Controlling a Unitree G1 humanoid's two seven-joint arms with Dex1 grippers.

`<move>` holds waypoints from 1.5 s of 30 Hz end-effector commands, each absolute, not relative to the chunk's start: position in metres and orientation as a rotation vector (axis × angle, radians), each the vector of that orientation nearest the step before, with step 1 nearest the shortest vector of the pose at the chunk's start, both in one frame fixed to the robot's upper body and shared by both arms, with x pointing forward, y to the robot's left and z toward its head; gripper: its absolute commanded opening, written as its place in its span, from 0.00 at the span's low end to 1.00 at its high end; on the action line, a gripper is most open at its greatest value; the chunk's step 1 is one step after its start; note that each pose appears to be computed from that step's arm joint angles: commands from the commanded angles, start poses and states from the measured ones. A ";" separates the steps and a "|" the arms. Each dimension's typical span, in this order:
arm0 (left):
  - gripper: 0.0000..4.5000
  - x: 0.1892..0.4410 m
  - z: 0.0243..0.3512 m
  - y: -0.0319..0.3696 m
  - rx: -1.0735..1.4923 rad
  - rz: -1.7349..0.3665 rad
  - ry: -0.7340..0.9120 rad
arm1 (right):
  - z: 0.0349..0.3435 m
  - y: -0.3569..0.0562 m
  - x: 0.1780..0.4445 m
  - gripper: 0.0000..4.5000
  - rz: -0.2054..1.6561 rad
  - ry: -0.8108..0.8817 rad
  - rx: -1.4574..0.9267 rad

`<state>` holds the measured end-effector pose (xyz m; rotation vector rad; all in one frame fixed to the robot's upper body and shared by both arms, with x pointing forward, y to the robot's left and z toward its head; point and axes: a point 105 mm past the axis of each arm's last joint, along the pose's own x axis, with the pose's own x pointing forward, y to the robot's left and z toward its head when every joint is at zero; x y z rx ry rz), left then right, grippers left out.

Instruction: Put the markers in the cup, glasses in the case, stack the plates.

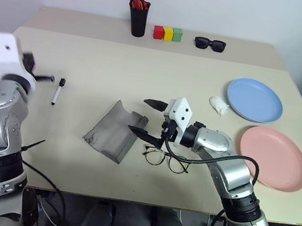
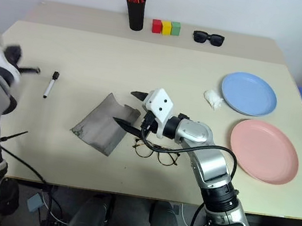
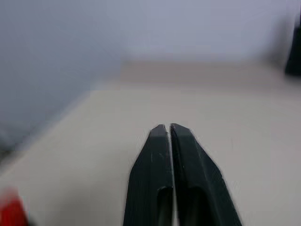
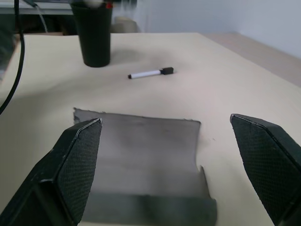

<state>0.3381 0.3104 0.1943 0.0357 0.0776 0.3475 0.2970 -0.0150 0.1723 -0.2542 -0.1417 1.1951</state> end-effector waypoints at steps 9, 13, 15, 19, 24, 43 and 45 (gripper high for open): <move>0.63 0.373 0.135 0.305 -0.158 0.372 0.453 | 0.184 -0.014 0.295 1.00 1.192 -0.204 -0.261; 0.63 0.378 0.127 0.304 -0.202 0.377 0.503 | 0.184 -0.016 0.294 1.00 1.172 -0.204 -0.261; 0.63 0.378 0.126 0.308 -0.200 0.393 0.510 | 0.184 -0.018 0.294 1.00 1.163 -0.204 -0.261; 0.35 0.376 0.128 0.311 -0.211 0.401 0.489 | 0.183 -0.018 0.294 1.00 1.159 -0.204 -0.259; 0.01 0.378 0.138 0.305 -0.186 0.368 0.441 | 0.183 -0.017 0.293 1.00 1.165 -0.204 -0.257; 0.01 0.252 0.254 0.369 0.286 0.745 -0.423 | 0.213 -0.010 0.288 1.00 1.253 -0.279 -0.118; 0.01 0.252 0.243 0.371 0.273 0.751 -0.405 | 0.217 -0.007 0.286 1.00 1.284 -0.289 -0.105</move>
